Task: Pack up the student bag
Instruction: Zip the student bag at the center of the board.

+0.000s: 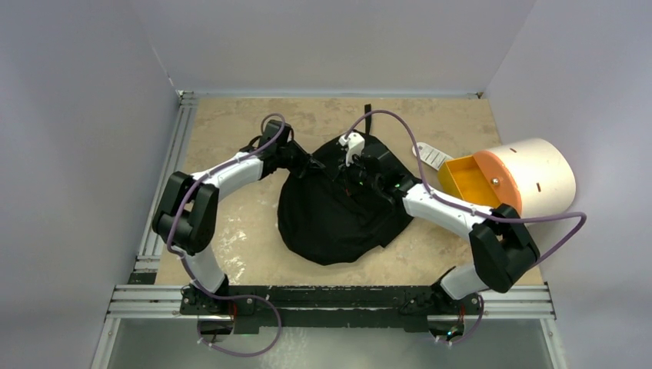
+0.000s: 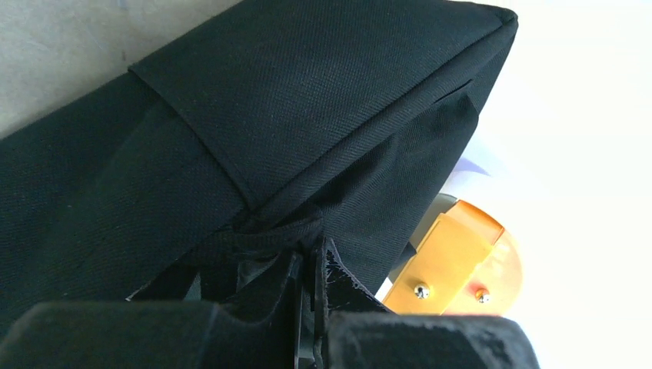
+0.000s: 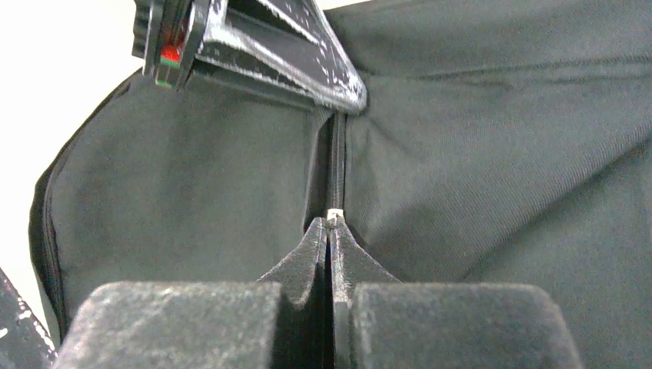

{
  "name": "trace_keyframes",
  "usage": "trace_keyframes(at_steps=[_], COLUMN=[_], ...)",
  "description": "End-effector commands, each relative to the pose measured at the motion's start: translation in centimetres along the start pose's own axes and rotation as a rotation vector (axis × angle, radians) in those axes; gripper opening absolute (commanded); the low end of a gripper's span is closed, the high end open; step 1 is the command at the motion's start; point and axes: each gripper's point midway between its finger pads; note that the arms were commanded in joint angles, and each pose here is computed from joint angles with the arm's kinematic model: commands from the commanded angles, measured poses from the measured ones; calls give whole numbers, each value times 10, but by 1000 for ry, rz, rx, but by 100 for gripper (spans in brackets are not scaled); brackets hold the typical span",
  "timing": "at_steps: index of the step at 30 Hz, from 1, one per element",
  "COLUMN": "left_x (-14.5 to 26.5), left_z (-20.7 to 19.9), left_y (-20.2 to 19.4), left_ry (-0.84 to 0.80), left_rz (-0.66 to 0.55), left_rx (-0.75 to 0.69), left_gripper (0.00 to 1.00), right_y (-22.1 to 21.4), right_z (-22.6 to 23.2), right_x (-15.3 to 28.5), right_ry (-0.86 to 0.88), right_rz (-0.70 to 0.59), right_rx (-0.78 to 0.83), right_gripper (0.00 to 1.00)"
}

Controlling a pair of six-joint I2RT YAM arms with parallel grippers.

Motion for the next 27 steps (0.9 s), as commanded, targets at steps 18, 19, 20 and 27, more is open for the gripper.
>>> trace_keyframes(at_steps=[18, 19, 20, 27], left_x=[1, 1, 1, 4], left_z=[-15, -15, -14, -6], left_y=[119, 124, 128, 154], left_ry=[-1, 2, 5, 28], left_rz=[-216, -222, -224, -255], left_rx=[-185, -197, -207, -258], left_gripper=[0, 0, 0, 0], right_y=[-14, -18, -21, -43], right_z=[-2, -2, -2, -3], right_x=[53, 54, 55, 61], right_ry=[-89, -92, -96, -113], right_rz=[69, 77, 85, 137], right_rx=[-157, -168, -178, -251], right_gripper=[0, 0, 0, 0])
Point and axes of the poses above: each gripper's point midway between its finger pads, its own x axis back along the fingers, its own z axis along the line the jaws close on, y = z × x, and after that the axes turned 9 degrees about -x, right-handed
